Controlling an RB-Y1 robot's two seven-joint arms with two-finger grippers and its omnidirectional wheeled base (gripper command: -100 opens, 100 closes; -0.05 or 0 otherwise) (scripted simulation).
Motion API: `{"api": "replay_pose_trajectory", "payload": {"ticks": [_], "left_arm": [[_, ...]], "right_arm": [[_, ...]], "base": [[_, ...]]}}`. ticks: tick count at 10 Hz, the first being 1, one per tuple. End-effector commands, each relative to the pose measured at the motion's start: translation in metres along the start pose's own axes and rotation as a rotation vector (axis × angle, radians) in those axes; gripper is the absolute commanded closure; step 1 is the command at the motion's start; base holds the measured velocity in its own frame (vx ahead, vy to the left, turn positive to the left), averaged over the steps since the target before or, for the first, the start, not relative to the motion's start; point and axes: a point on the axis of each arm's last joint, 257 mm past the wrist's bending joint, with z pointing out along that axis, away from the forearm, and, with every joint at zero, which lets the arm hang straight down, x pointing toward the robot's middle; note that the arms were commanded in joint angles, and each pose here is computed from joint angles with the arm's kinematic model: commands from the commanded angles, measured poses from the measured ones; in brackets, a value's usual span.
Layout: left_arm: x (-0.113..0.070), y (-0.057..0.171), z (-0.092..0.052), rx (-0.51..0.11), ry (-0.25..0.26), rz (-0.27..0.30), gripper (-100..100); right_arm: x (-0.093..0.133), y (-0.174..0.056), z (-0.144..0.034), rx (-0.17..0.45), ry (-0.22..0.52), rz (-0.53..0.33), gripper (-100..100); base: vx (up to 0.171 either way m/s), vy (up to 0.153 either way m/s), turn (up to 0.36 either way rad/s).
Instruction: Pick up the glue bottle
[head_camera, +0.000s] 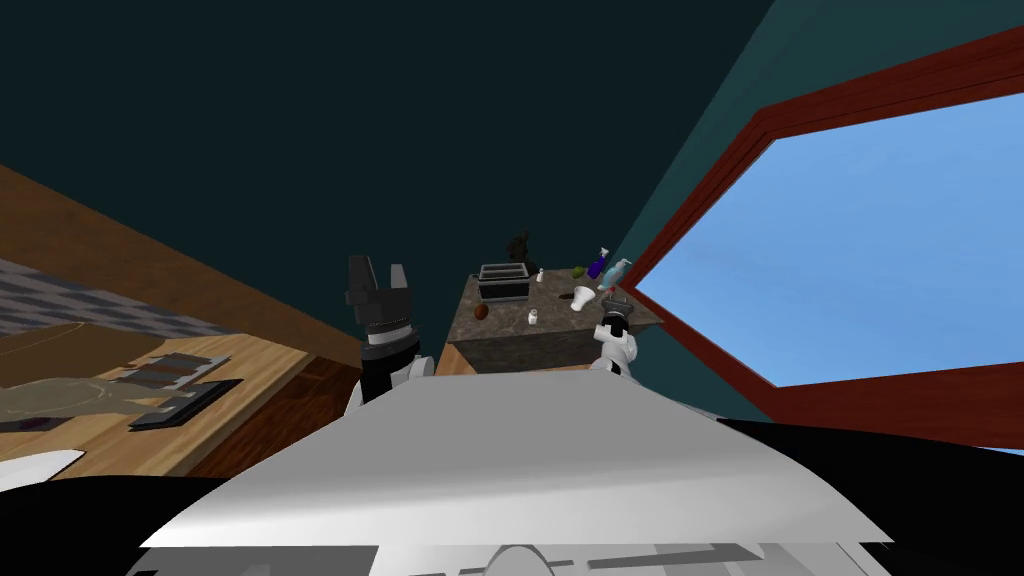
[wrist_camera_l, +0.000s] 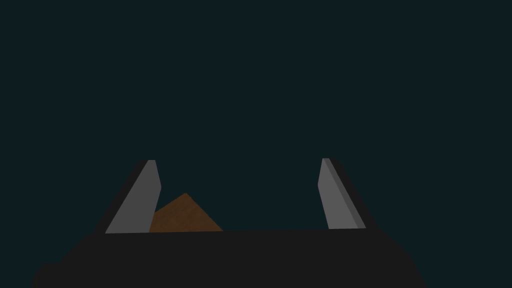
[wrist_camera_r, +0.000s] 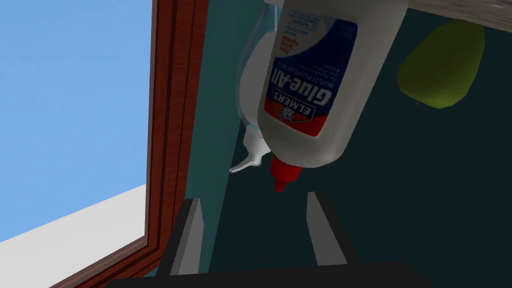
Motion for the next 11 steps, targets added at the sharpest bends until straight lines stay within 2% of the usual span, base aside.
{"api": "replay_pose_trajectory", "payload": {"ticks": [1,2,4,5,7,9,11], "left_arm": [[0.000,0.000,0.000,0.000,0.000,0.000,0],[0.000,0.000,0.000,0.000,0.000,0.000,0],[0.000,0.000,0.000,0.000,0.000,0.000,0],[0.000,0.000,0.000,0.000,0.000,0.000,0],[0.000,0.000,0.000,0.000,0.000,0.000,0],[0.000,0.000,0.000,0.000,0.000,0.000,0],[0.000,0.000,0.000,0.000,0.000,0.000,0]], "right_arm": [[-0.013,-0.008,0.005,0.008,-0.025,-0.008,-100],[-0.041,-0.016,0.014,0.028,-0.085,-0.010,-100],[-0.041,-0.016,0.014,0.028,-0.085,-0.010,-100],[-0.051,-0.019,0.017,0.036,-0.107,-0.010,-100],[-0.092,-0.031,0.027,0.078,-0.192,-0.006,-100],[-0.110,-0.040,0.031,0.107,-0.229,0.000,-100],[-0.130,-0.060,0.034,0.165,-0.268,0.010,-100]], "base": [[-0.033,0.029,-0.081],[-0.040,0.065,-0.233],[-0.023,0.052,-0.073],[-0.017,0.024,-0.056],[-0.061,0.092,-0.230],[-0.084,0.119,-0.049],[-0.096,0.103,0.025]]}}
